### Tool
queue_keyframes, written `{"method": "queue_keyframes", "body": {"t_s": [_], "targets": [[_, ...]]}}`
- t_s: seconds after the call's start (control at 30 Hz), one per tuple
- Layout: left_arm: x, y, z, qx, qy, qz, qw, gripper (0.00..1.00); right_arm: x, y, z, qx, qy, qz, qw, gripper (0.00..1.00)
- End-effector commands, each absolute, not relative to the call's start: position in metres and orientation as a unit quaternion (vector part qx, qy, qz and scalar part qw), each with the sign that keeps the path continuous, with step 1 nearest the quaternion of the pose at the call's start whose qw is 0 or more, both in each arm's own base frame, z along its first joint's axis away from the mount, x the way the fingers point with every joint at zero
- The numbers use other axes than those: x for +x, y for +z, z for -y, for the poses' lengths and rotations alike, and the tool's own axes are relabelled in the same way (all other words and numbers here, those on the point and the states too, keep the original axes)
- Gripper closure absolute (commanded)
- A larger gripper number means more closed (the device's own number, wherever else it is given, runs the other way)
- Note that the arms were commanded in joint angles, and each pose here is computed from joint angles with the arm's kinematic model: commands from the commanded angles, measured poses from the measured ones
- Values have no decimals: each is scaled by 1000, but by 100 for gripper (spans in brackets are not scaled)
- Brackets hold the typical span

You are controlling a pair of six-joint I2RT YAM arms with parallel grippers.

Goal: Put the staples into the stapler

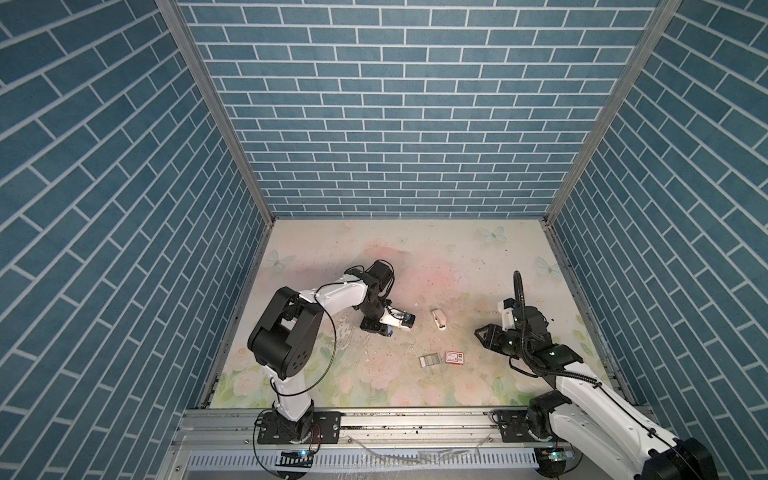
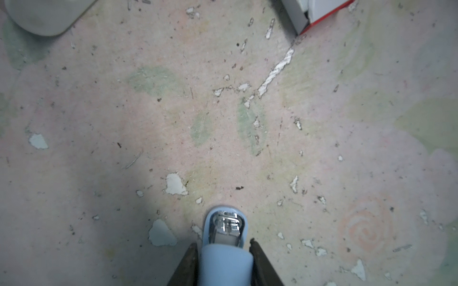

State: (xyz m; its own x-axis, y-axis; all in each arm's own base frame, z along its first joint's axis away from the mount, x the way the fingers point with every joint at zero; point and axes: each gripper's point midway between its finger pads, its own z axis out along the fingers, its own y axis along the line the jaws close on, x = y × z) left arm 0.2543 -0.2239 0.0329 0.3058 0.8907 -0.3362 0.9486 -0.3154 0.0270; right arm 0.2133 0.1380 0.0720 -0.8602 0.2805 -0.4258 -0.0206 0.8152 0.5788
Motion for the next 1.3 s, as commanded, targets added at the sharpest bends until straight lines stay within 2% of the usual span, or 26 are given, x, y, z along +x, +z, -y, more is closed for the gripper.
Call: {"method": "queue_keyframes", "body": {"t_s": [0.0,0.3,0.6,0.8,1.27], "targets": [[247,34,221,798,-134,-579,98,70,213,74,-139,73,302,-915,255,63],[251,52,226,773,-138,-609,112,85,209,90,-146,46,318,-913,251,66],[260,91,245,713,-166,-660,169,87,207,136,-197,-19,435,-879,197,69],[264,114,250,688,-169,-677,200,88,216,164,-246,-75,482,-855,176,69],[258,147,261,649,-196,-693,243,90,232,156,-326,-126,524,-828,156,71]]}}
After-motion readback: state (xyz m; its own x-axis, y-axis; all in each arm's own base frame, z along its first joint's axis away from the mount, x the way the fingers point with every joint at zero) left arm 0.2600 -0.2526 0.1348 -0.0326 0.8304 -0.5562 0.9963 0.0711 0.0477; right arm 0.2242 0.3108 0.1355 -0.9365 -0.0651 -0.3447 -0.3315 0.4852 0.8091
